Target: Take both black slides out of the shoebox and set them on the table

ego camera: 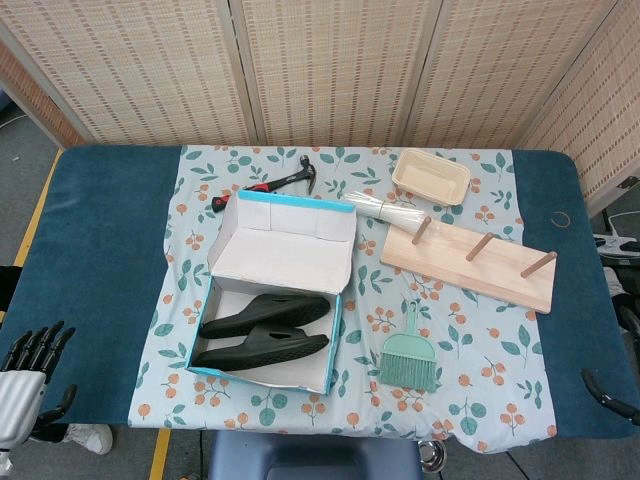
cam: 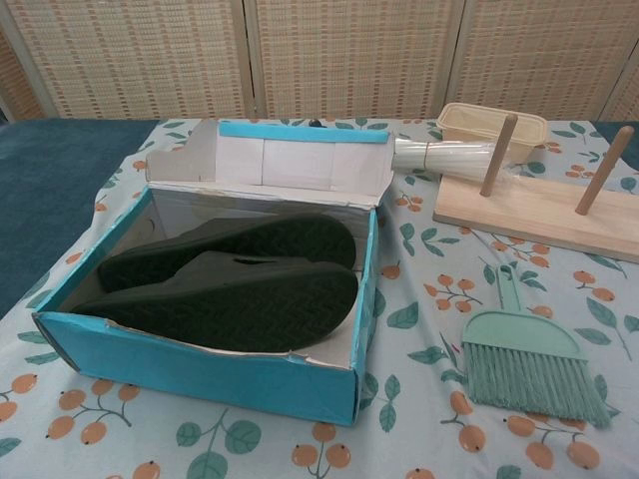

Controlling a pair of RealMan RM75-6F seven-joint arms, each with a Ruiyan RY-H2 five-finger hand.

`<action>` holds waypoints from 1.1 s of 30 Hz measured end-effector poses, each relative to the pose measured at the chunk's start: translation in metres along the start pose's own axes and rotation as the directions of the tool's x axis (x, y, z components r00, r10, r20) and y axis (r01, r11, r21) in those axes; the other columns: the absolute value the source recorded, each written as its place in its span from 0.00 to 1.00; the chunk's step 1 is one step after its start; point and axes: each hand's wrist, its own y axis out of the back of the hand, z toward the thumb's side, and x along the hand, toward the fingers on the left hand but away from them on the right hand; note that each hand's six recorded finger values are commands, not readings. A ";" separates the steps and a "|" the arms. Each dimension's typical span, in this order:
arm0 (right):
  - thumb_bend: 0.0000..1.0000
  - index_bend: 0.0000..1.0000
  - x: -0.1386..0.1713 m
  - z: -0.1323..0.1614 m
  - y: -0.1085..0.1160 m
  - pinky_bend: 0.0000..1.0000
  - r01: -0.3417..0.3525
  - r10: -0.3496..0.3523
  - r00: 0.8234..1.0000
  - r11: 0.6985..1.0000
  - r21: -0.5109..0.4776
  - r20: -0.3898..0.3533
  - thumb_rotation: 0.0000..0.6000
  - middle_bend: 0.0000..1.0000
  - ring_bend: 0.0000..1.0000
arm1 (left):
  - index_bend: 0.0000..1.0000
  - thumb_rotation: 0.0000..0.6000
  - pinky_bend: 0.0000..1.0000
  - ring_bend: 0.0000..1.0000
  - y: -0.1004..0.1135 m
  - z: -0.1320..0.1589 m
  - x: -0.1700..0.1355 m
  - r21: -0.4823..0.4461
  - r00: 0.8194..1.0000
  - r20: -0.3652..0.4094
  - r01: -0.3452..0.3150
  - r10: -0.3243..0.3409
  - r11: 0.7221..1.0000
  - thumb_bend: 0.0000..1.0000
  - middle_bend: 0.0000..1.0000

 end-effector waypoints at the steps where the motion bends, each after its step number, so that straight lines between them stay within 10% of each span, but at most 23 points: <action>1: 0.22 0.00 0.001 0.001 -0.003 0.00 -0.017 0.017 1.000 1.000 -0.005 -0.009 0.64 0.00 0.00 | 0.00 1.00 0.06 0.00 0.000 0.000 0.000 0.000 1.000 0.001 0.001 -0.001 1.000 0.42 0.00; 12: 0.22 0.00 0.003 0.009 -0.012 0.00 -0.077 0.076 0.996 0.997 -0.018 -0.051 0.64 0.00 0.00 | 0.00 1.00 0.14 0.00 0.002 0.041 0.008 -0.133 0.990 0.140 0.022 -0.003 0.991 0.42 0.00; 22: 0.22 0.00 0.001 0.017 -0.020 0.00 -0.134 0.130 0.987 0.990 -0.033 -0.098 0.64 0.00 0.00 | 0.00 1.00 0.16 0.00 -0.008 0.123 0.041 -0.267 0.936 0.320 0.239 -0.148 0.934 0.41 0.01; 33: 0.22 0.00 0.005 0.016 -0.018 0.00 -0.151 0.144 0.983 0.987 -0.057 -0.115 0.63 0.00 0.00 | 0.00 1.00 0.21 0.19 -0.026 0.178 0.061 -0.278 0.919 0.348 0.290 -0.185 0.916 0.41 0.18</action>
